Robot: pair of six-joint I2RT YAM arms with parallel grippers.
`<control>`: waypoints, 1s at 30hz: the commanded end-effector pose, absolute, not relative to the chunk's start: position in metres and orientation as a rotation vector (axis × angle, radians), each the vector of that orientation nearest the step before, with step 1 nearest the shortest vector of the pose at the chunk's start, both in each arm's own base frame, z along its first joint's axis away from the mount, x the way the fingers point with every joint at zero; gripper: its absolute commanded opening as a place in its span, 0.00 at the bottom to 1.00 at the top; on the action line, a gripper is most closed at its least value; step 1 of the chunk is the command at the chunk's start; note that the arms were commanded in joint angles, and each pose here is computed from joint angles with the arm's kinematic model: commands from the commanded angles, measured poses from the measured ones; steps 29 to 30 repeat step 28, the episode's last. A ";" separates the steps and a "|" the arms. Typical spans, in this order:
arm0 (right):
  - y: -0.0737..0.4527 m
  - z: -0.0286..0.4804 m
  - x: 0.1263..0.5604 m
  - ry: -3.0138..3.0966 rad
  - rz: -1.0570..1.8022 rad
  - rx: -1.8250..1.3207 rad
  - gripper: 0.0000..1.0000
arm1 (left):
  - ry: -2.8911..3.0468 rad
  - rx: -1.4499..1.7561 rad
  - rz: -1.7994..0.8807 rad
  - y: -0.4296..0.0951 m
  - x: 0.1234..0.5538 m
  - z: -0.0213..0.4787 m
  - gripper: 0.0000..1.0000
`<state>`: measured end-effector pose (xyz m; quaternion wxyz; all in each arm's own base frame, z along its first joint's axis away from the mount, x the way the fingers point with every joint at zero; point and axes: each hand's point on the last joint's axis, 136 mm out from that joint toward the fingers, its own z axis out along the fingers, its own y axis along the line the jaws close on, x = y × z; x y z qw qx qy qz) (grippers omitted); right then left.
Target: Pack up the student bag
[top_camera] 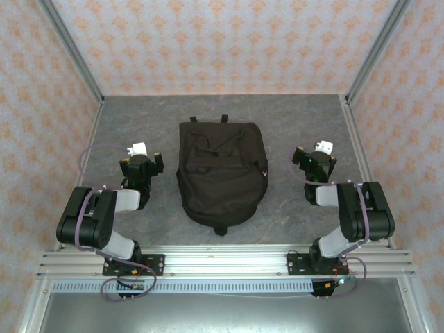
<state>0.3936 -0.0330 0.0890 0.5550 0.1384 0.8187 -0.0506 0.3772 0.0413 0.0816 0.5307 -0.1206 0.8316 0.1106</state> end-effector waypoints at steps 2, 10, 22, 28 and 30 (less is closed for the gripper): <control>-0.031 0.089 0.392 1.941 -0.114 0.306 0.99 | 1.928 -0.283 0.286 0.042 0.386 0.098 1.00; -0.030 0.089 0.393 1.944 -0.113 0.300 0.99 | 1.929 -0.282 0.286 0.042 0.386 0.098 1.00; -0.030 0.089 0.393 1.945 -0.116 0.298 0.99 | 1.929 -0.281 0.288 0.042 0.386 0.098 1.00; -0.030 0.089 0.392 1.945 -0.115 0.301 0.99 | 1.932 -0.274 0.286 0.041 0.386 0.098 1.00; -0.030 0.089 0.392 1.945 -0.115 0.301 0.99 | 1.932 -0.274 0.286 0.041 0.386 0.098 1.00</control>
